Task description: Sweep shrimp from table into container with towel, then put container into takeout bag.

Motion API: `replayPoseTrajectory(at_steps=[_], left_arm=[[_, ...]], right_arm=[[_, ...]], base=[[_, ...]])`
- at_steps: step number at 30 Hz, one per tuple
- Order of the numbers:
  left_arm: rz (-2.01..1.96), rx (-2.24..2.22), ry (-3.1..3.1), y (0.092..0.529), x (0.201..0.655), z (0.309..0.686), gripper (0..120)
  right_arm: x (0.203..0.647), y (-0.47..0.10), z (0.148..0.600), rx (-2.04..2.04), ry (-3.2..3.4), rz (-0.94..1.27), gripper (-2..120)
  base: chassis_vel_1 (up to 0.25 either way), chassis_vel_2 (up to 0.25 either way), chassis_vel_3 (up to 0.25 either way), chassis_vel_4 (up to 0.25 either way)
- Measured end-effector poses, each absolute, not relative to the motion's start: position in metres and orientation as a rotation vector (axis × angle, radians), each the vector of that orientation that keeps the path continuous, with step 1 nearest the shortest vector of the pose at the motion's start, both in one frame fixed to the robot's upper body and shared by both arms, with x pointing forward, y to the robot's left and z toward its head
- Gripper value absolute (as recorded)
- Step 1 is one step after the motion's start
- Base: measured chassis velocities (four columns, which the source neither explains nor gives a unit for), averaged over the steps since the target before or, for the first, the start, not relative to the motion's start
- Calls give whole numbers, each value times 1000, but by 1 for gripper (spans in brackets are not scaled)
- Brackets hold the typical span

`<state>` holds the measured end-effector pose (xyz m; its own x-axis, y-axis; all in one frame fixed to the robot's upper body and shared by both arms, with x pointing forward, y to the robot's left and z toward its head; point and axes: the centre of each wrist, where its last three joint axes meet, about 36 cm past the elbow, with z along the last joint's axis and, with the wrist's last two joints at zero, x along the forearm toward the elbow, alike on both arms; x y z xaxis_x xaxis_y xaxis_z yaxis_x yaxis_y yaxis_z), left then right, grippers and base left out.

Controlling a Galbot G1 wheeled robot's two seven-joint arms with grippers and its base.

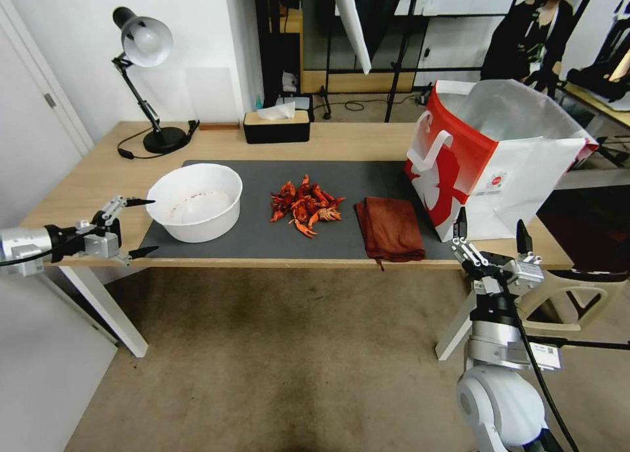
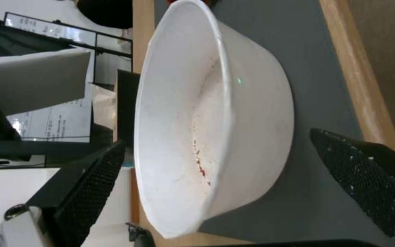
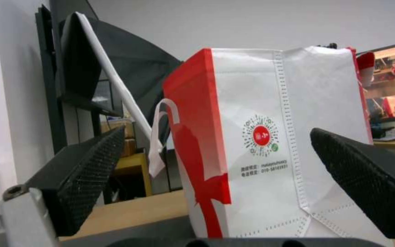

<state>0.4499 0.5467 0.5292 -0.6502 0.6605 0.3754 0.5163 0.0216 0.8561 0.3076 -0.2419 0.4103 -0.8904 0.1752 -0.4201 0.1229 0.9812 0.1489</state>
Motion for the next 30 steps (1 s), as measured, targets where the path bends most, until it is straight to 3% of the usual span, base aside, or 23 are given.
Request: replayPoseTrajectory(at_steps=[13, 20, 30], left_arm=[[1803, 1302, 2078, 547, 463, 560, 100], [1783, 1427, 1960, 517, 496, 544, 100], [1978, 1609, 1773, 511, 528, 586, 100]], right_arm=[[309, -237, 410, 211, 2679, 181, 100], [307, -240, 414, 222, 2673, 174, 100], [303, -237, 416, 237, 2668, 195, 100]], base=[[0, 0, 0, 0], [0, 0, 0, 0], [0, 0, 0, 0]])
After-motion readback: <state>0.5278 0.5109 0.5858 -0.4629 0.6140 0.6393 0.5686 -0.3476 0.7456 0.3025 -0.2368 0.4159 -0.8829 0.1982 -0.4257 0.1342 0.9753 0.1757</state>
